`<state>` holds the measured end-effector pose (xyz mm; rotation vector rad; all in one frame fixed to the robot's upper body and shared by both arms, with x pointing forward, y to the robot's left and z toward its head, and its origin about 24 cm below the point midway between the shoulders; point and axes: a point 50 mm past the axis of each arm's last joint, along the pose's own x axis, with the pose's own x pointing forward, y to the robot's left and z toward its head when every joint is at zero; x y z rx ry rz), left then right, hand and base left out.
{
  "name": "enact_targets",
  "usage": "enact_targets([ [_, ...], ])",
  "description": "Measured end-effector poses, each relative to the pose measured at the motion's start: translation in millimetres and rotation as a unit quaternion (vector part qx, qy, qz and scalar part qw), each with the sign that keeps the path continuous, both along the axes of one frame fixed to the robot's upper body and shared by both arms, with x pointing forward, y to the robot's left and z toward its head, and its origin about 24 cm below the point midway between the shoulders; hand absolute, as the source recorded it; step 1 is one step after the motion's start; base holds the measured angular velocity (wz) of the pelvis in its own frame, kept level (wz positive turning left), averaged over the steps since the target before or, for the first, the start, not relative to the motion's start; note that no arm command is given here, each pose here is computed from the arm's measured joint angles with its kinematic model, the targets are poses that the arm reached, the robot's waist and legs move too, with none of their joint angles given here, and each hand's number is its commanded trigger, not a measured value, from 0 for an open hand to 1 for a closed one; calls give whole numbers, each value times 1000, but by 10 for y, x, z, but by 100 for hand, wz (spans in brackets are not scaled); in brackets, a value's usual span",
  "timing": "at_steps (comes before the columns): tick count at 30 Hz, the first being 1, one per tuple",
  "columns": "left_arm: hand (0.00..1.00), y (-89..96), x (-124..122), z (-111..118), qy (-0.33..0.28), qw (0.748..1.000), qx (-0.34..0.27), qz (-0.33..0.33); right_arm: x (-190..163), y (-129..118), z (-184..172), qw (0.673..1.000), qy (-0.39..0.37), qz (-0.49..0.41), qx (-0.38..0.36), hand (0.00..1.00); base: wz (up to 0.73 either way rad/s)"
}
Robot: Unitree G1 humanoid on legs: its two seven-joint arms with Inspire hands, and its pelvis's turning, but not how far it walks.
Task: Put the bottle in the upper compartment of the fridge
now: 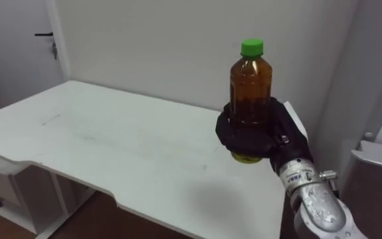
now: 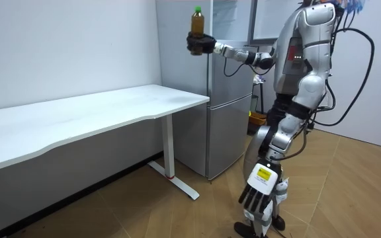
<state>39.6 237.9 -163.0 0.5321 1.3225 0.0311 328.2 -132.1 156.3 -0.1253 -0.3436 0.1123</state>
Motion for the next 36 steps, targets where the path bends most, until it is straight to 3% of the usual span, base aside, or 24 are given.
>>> enact_targets([
  [7,0,24,71,20,-10,1000,6,-8,-192,-12,32,997,-30,20,-72,100,-9],
  [18,0,109,-48,30,2,1000,14,7,-371,-128,409,993,-108,8,-51,100,-14],
  [27,0,148,-25,44,-7,1000,28,3,-550,-155,491,988,-142,12,-66,100,-9],
  [36,0,154,-30,45,-3,1000,27,-1,-612,-442,613,979,-172,-58,-91,100,-8],
])
